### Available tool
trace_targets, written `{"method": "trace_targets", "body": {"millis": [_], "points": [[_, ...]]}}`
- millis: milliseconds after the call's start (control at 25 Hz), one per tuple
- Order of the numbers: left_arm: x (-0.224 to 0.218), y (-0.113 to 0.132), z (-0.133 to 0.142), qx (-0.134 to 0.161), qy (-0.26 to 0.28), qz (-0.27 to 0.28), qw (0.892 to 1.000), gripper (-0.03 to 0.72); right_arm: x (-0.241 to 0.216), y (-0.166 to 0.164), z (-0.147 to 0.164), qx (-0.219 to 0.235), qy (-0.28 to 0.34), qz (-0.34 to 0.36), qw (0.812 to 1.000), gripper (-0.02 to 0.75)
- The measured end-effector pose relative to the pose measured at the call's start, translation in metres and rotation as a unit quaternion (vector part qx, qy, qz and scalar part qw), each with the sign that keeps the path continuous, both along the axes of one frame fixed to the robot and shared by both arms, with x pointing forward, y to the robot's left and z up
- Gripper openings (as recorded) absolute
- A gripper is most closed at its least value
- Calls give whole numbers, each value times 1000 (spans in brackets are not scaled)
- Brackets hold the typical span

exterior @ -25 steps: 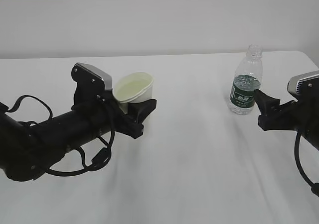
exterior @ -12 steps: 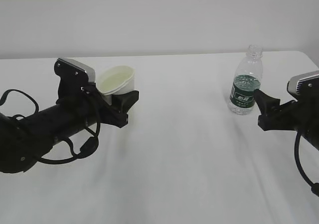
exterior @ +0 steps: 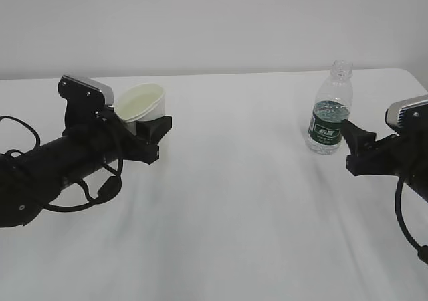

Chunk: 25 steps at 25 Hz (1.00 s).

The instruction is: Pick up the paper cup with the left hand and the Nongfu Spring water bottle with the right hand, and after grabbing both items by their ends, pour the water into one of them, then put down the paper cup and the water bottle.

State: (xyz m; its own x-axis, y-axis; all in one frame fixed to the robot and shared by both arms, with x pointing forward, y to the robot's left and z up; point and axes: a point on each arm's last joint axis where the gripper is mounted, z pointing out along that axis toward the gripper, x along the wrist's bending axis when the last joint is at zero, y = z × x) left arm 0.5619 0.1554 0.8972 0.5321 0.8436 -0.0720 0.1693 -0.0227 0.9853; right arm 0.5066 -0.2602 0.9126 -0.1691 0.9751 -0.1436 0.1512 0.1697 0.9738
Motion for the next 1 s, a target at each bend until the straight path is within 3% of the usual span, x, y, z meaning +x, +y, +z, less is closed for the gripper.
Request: {"method": "trace_targets", "body": {"millis": [1000], "points": [[17,46,0,-3,1,76,997,455,0,0,0,0,0,1,1000,594]]}}
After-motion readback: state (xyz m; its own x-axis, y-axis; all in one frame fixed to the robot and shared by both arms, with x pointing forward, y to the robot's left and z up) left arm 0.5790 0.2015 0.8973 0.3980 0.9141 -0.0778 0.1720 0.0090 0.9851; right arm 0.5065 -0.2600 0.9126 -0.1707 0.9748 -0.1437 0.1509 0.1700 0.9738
